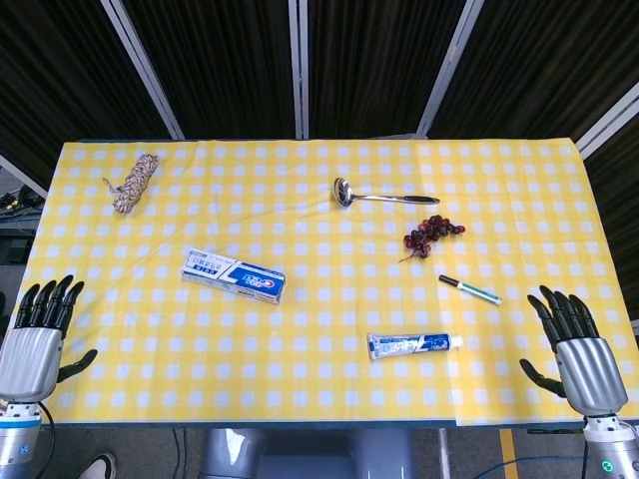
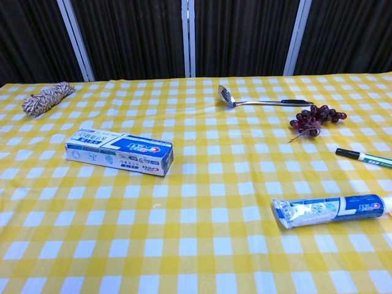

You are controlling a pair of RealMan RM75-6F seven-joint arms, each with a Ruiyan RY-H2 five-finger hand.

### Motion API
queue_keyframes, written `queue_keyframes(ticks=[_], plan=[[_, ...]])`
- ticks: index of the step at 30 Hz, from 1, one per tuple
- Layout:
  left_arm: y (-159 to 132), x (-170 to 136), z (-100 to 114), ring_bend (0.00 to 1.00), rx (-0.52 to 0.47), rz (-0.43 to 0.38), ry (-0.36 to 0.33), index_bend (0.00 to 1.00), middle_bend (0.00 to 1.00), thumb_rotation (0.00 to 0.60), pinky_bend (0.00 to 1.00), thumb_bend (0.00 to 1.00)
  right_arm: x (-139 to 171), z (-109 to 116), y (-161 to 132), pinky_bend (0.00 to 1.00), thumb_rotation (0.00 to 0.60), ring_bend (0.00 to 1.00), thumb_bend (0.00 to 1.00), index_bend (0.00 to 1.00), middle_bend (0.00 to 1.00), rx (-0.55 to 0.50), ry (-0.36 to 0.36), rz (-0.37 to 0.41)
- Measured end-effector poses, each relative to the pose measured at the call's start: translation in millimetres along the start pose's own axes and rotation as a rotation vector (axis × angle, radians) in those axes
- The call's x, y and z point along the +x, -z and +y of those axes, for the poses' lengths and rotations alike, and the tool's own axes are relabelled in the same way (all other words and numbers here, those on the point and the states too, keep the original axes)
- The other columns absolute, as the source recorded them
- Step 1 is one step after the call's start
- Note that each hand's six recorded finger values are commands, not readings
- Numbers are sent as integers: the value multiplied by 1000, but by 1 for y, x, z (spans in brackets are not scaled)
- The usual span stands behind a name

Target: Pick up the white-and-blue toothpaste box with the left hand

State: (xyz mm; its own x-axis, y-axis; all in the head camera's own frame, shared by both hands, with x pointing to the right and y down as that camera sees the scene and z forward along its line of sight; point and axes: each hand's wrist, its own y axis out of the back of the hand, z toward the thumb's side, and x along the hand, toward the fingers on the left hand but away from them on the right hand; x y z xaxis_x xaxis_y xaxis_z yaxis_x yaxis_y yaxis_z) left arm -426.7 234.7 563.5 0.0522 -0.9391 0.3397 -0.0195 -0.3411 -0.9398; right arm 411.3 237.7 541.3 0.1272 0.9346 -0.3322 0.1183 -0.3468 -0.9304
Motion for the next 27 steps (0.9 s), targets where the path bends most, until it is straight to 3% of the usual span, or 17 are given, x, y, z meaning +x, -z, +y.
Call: queue_keyframes(ticks=[9,14,27], plan=[[-8,13,6,0,-5,-29,-27,36,0,600,35,13,0,0,2,0,600,0,117,37,0,-21,-7,-3],[-25,37,5,0,38,-94,-3,74,0,600,78,14,-2,2,3,0,600,0,117,37,0,-46,-6,0],[-113,119,-12,31,94,-353,229,108,0,600,135,15,-6,4,11,0,600,0,116,64,0,-89,-12,-5]])
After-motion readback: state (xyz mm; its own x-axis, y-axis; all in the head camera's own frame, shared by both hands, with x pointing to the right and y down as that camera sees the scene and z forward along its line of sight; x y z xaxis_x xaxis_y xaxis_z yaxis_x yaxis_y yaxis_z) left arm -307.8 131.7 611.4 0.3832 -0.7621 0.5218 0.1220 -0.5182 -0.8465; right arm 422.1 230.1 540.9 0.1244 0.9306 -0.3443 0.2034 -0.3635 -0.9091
